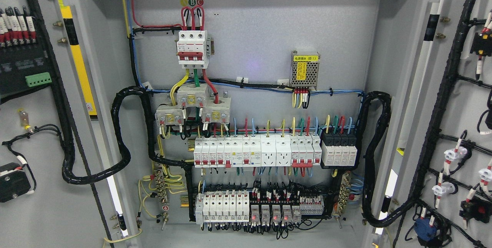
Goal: Open door with both hands
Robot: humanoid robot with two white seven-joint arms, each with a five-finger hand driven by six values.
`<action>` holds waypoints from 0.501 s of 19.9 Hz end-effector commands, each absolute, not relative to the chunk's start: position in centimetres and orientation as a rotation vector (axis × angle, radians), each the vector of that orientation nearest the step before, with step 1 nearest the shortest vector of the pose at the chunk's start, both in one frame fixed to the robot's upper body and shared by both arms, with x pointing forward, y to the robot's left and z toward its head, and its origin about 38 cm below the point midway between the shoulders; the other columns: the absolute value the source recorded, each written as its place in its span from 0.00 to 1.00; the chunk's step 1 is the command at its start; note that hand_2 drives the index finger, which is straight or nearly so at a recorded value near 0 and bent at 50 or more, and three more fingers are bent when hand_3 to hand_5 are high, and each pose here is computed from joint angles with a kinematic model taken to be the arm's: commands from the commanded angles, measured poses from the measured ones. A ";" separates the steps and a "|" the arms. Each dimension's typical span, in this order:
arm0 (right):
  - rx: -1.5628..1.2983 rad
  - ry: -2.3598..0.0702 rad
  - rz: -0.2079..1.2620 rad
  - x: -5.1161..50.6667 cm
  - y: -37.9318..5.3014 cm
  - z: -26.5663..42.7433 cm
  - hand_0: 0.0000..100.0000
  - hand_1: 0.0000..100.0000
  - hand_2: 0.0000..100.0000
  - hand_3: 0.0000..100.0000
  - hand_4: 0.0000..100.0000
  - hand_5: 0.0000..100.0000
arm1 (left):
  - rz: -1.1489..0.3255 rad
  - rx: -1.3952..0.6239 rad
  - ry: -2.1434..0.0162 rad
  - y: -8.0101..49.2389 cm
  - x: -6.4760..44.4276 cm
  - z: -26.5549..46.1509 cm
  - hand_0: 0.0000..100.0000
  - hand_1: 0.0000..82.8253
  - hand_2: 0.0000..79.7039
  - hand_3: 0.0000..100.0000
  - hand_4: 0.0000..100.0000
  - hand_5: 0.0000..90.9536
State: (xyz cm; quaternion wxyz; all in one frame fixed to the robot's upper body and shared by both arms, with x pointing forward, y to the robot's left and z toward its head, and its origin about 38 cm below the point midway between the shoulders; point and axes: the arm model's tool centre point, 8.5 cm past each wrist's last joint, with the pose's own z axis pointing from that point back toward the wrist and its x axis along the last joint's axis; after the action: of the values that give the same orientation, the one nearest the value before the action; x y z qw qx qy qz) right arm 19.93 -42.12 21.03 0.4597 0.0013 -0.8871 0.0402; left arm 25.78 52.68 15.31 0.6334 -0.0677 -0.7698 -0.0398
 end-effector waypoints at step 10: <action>0.049 -2.182 0.106 20.2 -41.0 20.7 0.21 0.08 0.00 0.00 0.00 0.00 | -0.240 -0.298 -1.922 45.7 25.8 20.0 0.00 0.00 0.00 0.00 0.00 0.00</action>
State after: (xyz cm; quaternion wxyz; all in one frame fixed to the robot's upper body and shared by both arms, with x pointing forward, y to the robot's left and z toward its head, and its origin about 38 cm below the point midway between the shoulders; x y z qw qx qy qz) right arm 19.96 -41.86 20.99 0.4595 0.0052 -0.8873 0.0405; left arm 25.91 49.85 17.21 0.6061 -0.0920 -0.7870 -0.0693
